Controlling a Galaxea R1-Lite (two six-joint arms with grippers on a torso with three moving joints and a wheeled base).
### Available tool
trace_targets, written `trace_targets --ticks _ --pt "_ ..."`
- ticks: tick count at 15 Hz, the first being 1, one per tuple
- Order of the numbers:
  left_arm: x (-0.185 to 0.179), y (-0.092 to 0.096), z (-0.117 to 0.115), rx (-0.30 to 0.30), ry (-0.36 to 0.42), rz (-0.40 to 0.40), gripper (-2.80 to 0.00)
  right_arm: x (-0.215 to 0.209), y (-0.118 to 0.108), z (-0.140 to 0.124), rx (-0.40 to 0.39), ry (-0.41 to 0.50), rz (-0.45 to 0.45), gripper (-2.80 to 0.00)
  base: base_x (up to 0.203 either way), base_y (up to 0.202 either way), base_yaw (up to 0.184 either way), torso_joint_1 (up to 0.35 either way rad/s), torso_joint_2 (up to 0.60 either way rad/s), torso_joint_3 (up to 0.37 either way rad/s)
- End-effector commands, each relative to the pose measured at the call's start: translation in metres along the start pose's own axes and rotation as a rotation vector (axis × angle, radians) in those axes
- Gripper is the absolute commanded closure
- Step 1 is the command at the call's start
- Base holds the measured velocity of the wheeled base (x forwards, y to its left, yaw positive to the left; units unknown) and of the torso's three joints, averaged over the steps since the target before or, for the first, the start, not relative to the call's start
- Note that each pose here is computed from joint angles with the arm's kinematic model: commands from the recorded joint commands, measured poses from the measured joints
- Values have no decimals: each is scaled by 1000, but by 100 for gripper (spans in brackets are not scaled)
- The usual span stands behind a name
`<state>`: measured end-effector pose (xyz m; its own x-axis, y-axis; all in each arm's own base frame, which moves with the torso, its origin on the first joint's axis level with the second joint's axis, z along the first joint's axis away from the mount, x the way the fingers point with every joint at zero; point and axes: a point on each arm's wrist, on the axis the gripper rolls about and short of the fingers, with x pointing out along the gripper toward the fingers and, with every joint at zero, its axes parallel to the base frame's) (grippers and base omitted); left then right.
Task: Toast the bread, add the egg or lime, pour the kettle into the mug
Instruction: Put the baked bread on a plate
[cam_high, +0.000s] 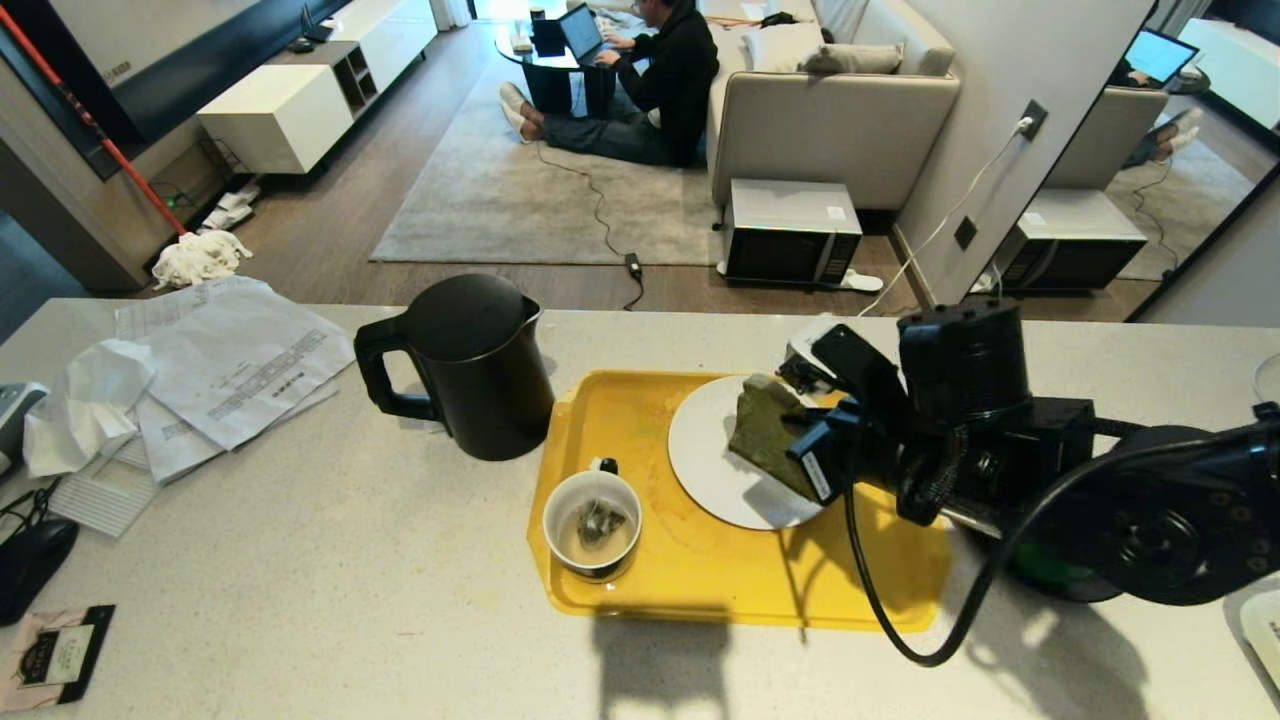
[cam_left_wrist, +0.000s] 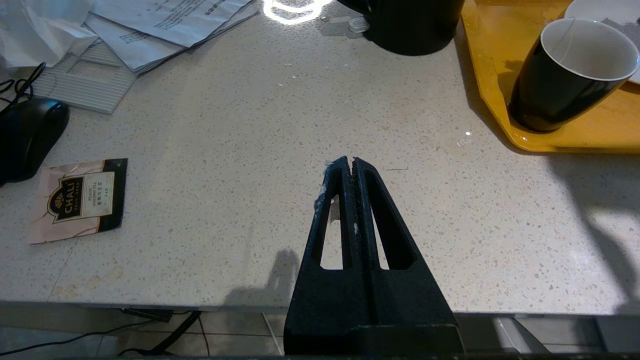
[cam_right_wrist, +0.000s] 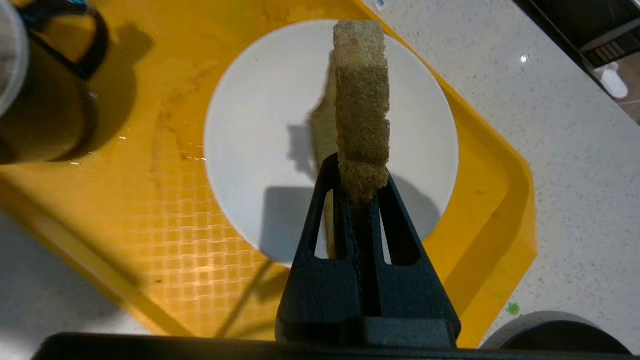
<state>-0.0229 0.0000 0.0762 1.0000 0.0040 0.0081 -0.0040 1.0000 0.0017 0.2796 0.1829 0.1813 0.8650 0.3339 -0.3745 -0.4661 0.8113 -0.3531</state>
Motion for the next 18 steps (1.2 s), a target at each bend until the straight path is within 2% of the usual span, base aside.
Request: trace_targets --ticks 1,4,9,14,18 --pt "0 0 0 0 0 1 0 -27 3 17 54 -80 12 0 0 0 0 0 0 0" --pt "0 0 0 0 0 1 0 -23 17 24 175 -88 33 0 0 0 0 0 0 0" --pt "0 0 0 0 0 1 0 11 22 40 340 -87 25 0 0 0 0 0 0 0" --pt "0 0 0 0 -1 1 0 33 31 24 405 4 33 0 0 0 0 0 0 0" --pt "0 0 0 0 0 1 0 46 21 2 433 87 -3 0 0 0 0 0 0 0"
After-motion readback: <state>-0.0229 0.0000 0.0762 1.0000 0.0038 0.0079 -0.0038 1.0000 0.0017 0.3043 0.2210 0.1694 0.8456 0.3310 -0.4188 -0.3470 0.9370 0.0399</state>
